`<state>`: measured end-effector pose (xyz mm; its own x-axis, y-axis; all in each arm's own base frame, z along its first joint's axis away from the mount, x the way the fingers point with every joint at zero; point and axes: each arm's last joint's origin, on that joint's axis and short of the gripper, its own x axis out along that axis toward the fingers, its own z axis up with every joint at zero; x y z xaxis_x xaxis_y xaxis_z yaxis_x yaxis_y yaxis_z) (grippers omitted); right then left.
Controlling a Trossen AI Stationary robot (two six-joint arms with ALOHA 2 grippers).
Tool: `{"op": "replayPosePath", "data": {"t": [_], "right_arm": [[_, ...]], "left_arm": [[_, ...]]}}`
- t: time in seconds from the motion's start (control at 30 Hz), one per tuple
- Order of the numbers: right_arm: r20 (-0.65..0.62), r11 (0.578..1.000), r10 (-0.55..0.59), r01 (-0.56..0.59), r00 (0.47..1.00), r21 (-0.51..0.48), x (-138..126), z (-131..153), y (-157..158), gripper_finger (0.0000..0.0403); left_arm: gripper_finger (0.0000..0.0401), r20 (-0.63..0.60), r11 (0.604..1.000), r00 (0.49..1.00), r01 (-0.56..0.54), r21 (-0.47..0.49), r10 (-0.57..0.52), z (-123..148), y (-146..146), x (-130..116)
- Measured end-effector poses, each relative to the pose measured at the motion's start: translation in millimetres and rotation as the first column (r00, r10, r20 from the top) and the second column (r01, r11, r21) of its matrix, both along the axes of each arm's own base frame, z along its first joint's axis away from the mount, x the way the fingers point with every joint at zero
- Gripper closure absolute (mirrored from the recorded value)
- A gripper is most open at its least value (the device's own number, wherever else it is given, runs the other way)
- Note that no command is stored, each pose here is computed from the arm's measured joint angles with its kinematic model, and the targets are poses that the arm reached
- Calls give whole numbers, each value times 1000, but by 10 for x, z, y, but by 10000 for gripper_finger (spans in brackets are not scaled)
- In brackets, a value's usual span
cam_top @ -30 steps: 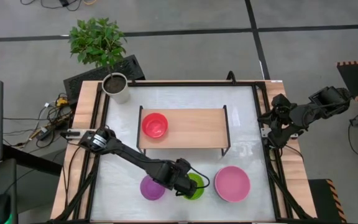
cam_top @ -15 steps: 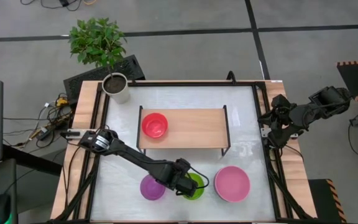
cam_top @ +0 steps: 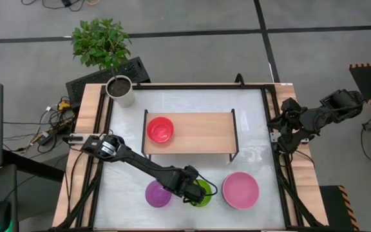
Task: Place and stack bowls onto a shelf
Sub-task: Stack the small green bowl on top of the red bowl on the shelf
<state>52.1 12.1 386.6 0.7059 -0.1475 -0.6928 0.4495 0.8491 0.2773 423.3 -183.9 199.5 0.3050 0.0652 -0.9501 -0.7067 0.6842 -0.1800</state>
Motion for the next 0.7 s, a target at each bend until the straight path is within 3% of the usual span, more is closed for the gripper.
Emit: {"op": "replayPosePath", "data": {"t": [0.33, 0.7], "right_arm": [[0, 1000, 0, 0, 1000, 0, 0, 0, 0, 290], [1, 1000, -1, 1, 1000, 1, 0, 0, 0, 290]], "left_arm": [[311, -7, 1000, 1000, 5, 4, -5, 7, 23, -1], [392, 4, 1000, 1000, 31, 3, -31, -21, 13, 28]]}}
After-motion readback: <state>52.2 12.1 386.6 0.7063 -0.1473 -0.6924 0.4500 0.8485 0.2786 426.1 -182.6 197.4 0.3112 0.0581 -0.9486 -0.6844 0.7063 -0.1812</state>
